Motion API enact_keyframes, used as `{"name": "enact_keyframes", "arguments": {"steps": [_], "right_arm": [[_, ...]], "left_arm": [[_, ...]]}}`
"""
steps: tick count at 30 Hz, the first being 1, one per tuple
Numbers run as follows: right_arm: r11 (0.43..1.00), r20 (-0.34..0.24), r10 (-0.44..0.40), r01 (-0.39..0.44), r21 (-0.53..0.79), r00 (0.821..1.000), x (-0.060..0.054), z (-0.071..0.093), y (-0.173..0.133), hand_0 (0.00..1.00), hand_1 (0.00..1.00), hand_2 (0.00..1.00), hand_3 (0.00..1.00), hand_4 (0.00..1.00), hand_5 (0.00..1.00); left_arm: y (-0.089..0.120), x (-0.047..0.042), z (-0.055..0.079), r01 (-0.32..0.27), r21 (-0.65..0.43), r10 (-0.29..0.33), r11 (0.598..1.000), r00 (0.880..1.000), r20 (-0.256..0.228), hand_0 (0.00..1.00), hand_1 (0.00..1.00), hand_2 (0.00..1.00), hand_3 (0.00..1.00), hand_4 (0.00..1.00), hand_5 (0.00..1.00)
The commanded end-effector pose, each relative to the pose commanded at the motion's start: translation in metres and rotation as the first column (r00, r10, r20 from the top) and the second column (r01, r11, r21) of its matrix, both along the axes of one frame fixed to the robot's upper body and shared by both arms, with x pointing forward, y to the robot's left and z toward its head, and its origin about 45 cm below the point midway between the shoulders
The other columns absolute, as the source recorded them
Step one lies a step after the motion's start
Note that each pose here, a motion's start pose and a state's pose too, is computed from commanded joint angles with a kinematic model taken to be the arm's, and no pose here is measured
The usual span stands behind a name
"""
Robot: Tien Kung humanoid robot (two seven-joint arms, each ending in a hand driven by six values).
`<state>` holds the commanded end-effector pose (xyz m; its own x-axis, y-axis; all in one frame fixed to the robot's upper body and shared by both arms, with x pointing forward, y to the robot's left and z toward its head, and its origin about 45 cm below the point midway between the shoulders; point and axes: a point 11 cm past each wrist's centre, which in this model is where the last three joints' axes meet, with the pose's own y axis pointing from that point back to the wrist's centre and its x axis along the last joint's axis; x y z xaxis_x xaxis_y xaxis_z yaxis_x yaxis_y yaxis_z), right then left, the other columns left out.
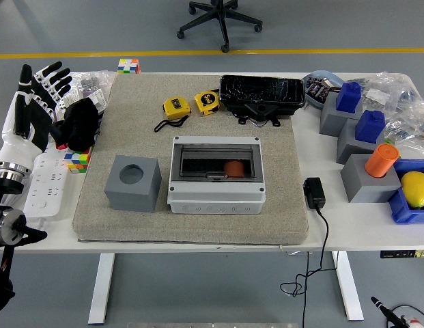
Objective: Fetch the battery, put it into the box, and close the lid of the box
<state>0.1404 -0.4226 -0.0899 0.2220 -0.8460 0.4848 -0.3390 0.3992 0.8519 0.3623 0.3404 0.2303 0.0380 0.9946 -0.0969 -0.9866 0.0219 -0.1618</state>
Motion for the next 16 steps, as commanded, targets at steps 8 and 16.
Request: {"name": "enact_keyframes", "arguments": {"steps": [8,16], "right_arm": [[1.0,-0.003,0.002,-0.002,-0.001,1.0,-0.0012,-0.0002,-0.0004,0.889,0.862,0.822,0.842,0.998,0.998],[1.0,-0.002,0.002,-0.002,-0.002,1.0,-0.0006,0.0001,-0.0007,0.888,0.862,0.821,0.843,0.998,0.998]], "left_arm": [[0.0003,-0.0009,-0.0009,-0.007,0.009,0.007,1.0,1.0,-0.005,0.912,0.895,0.844,0.817,0.998,0.998],[0.0019,-0.002,-0.0015,-0.005,0.032,0.006,0.999,1.0,-0.013,0.909,0.895,0.843,0.813,0.998,0.998]]}}
